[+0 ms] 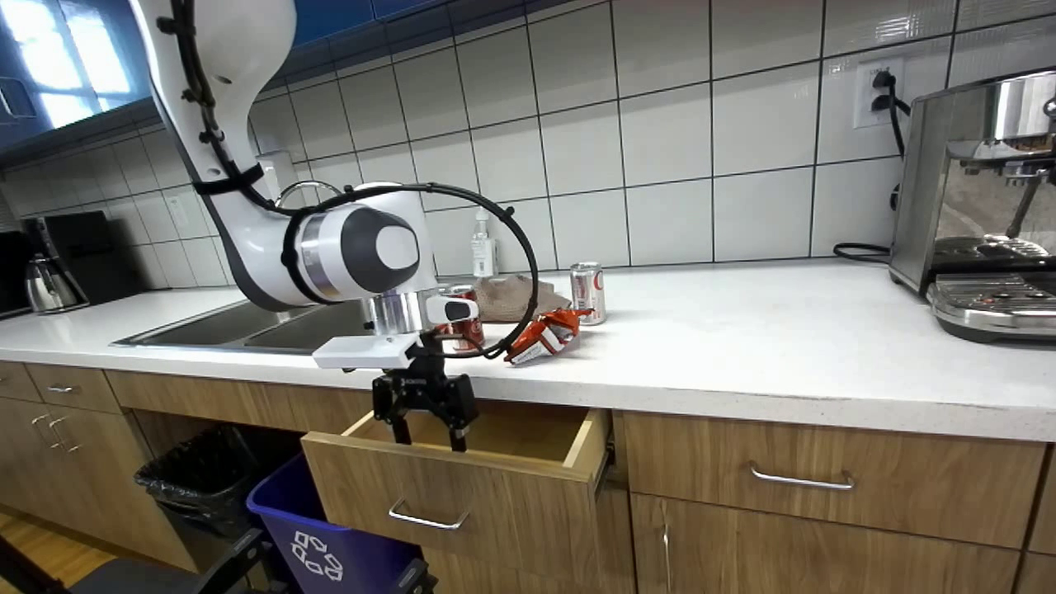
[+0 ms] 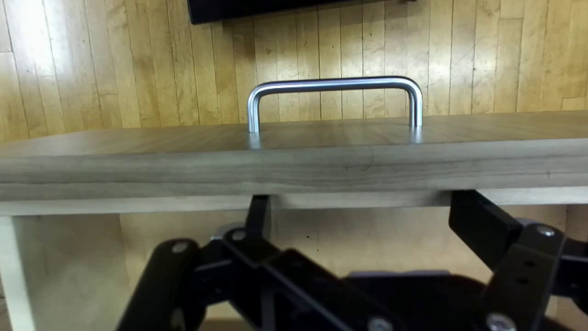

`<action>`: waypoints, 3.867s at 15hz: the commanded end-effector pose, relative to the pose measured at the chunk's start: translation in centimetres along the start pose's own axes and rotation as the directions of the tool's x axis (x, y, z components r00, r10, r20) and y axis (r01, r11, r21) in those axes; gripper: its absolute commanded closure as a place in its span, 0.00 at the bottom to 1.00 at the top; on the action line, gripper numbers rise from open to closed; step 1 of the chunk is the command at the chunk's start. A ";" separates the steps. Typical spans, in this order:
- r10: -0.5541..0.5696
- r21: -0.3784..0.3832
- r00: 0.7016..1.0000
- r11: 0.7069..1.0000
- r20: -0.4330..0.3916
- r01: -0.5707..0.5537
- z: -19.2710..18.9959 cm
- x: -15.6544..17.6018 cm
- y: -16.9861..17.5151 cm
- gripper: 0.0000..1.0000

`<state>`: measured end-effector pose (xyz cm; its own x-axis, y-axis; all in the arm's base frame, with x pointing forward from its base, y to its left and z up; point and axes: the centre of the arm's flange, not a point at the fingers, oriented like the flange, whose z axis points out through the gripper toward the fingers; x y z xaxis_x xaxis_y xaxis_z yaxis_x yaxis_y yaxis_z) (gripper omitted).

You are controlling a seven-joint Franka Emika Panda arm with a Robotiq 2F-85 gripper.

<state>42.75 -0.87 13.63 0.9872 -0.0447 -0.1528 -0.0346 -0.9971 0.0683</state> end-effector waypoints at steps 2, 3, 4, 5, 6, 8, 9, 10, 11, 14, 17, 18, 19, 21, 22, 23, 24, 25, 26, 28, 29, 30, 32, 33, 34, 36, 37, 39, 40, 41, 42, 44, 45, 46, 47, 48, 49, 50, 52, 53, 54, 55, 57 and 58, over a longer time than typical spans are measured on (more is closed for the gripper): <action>0.032 0.009 0.998 0.999 0.053 -0.032 -0.6 -3.0 0.3 0.00; 0.032 0.008 0.998 0.999 0.054 -0.032 -0.6 -3.2 0.3 0.00; 0.032 0.009 0.998 0.999 0.056 -0.033 -0.7 -3.3 0.3 0.00; 0.032 0.010 0.998 0.999 0.056 -0.033 -0.9 -3.5 0.3 0.00; 0.032 0.012 0.998 0.999 0.055 -0.033 -1.2 -3.5 0.3 0.00; 0.035 0.016 0.998 0.999 0.044 -0.036 -2.2 -3.6 0.3 0.00; 0.039 0.019 0.999 0.999 0.038 -0.040 -2.8 -3.6 0.4 0.00; 0.045 0.022 0.998 0.999 0.034 -0.045 -3.3 -3.6 0.5 0.00; 0.051 0.024 0.998 0.998 0.030 -0.052 -3.9 -3.6 0.6 0.00; 0.069 0.032 0.997 0.997 0.016 -0.070 -5.7 -3.5 0.9 0.00; 0.091 0.041 0.996 0.995 -0.001 -0.090 -7.8 -3.1 1.5 0.00; 0.098 0.050 0.995 0.994 -0.012 -0.097 -8.6 -2.9 1.9 0.00; 0.110 0.055 0.994 0.993 -0.024 -0.109 -9.3 -2.8 2.3 0.00; 0.143 0.076 0.988 0.987 -0.053 -0.139 -10.9 -2.5 3.3 0.00; 0.163 0.088 0.984 0.984 -0.070 -0.156 -11.6 -2.2 4.0 0.00; 0.181 0.094 0.980 0.980 -0.086 -0.173 -12.2 -2.0 4.5 0.00; 0.199 0.101 0.975 0.977 -0.099 -0.189 -12.8 -1.8 5.2 0.00; 0.223 0.110 0.968 0.971 -0.117 -0.210 -13.3 -1.5 5.9 0.00; 0.242 0.118 0.962 0.967 -0.130 -0.227 -13.9 -1.3 6.6 0.00; 0.283 0.138 0.947 0.955 -0.152 -0.263 -14.7 -0.8 8.0 0.00; 0.308 0.149 0.938 0.947 -0.163 -0.285 -15.0 -0.5 8.7 0.00; 0.327 0.159 0.930 0.940 -0.167 -0.302 -15.3 -0.3 9.3 0.00; 0.366 0.178 0.914 0.925 -0.173 -0.337 -15.7 0.4 10.7 0.00; 0.380 0.182 0.908 0.919 -0.174 -0.350 -15.9 0.7 11.2 0.00; 0.388 0.182 0.904 0.916 -0.179 -0.357 -16.2 0.9 11.7 0.00; 0.399 0.181 0.897 0.912 -0.190 -0.367 -16.7 1.5 12.5 0.00; 0.404 0.180 0.893 0.911 -0.197 -0.372 -17.0 1.8 12.9 0.00; 0.412 0.180 0.888 0.907 -0.203 -0.380 -17.5 2.5 13.7 0.00; 0.409 0.179 0.889 0.909 -0.207 -0.377 -17.7 2.9 14.2 0.00; 0.404 0.176 0.890 0.911 -0.209 -0.373 -17.9 3.4 14.6 0.00; 0.401 0.170 0.891 0.913 -0.212 -0.370 -17.9 3.9 15.0 0.00; 0.388 0.158 0.895 0.919 -0.218 -0.360 -18.1 4.8 15.8 0.00; 0.381 0.153 0.899 0.923 -0.217 -0.354 -18.2 5.3 16.1 0.00; 0.368 0.149 0.905 0.928 -0.212 -0.342 -18.2 5.8 16.6 0.00; 0.357 0.142 0.911 0.932 -0.208 -0.333 -18.2 6.3 16.9 0.00; 0.342 0.134 0.918 0.938 -0.203 -0.320 -18.2 6.8 17.3 0.00; 0.328 0.127 0.924 0.943 -0.197 -0.307 -18.2 7.4 17.6 0.00; 0.316 0.120 0.929 0.947 -0.192 -0.297 -18.2 7.9 17.9 0.00; 0.280 0.103 0.942 0.959 -0.184 -0.265 -18.0 9.0 18.1 0.00; 0.263 0.094 0.948 0.964 -0.179 -0.249 -17.8 9.5 18.2 0.00; 0.245 0.087 0.954 0.969 -0.173 -0.233 -17.6 10.0 18.2 0.00; 0.230 0.081 0.958 0.972 -0.170 -0.219 -17.6 10.4 18.2 0.00; 0.260 0.097 0.947 0.964 -0.188 -0.246 -17.1 9.0 17.3 0.00; 0.249 0.093 0.951 0.967 -0.184 -0.236 -16.9 9.3 17.4 0.00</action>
<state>54.01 -17.58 30.09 0.9587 -0.2794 0.0529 -0.2803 -0.9599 0.0102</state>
